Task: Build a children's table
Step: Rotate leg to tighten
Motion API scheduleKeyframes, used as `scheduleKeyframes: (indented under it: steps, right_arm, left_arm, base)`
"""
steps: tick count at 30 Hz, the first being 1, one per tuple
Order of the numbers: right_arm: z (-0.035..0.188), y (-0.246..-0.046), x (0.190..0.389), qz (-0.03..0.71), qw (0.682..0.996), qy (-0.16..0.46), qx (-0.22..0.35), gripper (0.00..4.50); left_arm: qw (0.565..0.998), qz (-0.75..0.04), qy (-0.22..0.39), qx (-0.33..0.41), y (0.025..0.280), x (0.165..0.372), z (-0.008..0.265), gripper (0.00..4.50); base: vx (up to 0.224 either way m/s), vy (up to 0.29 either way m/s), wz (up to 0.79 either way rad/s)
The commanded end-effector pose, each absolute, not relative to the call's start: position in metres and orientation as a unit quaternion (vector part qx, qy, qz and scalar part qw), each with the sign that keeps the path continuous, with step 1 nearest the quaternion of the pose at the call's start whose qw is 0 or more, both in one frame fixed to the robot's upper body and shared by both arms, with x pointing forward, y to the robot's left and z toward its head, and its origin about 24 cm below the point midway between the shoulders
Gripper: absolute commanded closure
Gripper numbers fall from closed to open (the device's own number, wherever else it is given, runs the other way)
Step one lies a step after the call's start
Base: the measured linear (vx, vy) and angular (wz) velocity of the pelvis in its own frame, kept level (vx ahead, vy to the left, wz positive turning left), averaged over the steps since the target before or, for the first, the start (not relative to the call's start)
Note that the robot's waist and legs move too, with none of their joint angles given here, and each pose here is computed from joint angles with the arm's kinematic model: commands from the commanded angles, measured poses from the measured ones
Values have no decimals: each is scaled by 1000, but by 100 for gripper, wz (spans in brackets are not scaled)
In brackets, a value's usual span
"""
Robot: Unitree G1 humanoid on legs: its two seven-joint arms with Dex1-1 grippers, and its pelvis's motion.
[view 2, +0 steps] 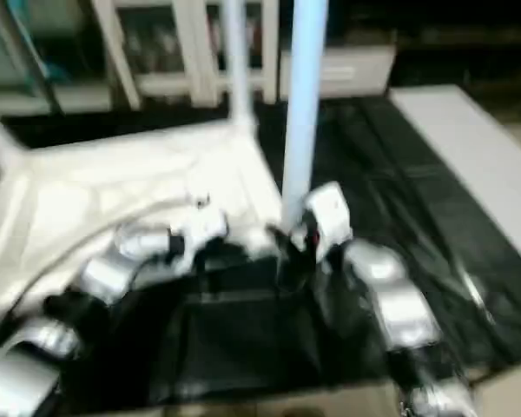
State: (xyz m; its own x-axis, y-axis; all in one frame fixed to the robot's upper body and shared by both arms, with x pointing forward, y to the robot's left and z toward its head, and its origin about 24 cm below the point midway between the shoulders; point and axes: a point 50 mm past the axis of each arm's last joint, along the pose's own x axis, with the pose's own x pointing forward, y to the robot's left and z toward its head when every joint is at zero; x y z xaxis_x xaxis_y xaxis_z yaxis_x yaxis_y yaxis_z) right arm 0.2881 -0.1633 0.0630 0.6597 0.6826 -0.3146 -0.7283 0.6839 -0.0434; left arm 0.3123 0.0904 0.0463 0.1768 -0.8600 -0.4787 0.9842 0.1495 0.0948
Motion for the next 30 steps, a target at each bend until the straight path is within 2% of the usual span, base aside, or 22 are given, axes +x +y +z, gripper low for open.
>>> scheduleKeyframes:
  steps: [1,3,6,18,24,27,30]
  right_arm:
    - [68,-166,277,438,882,150,-91,34]
    - [70,-174,267,470,862,168,-89,34]
    - [69,-177,261,493,846,181,-93,34]
    - [69,-175,257,540,810,200,-106,34]
    - [70,-176,259,544,807,202,-108,34]
    - [70,-176,260,546,806,204,-106,70]
    - [70,-174,261,550,804,204,-102,85]
  left_arm:
    - [699,-671,161,188,86,300,48,450]
    - [673,-698,172,176,92,293,52,450]
    - [657,-713,177,169,95,289,56,450]
    - [678,-693,176,173,96,291,58,450]
    - [682,-688,177,173,97,291,57,450]
    - [683,-687,178,172,97,290,57,450]
    - [684,-686,180,170,97,288,57,450]
  base:
    - [0,0,0]
    - [0,0,0]
    - [0,0,0]
    - [0,0,0]
    - [0,0,0]
    - [0,0,0]
    - [0,0,0]
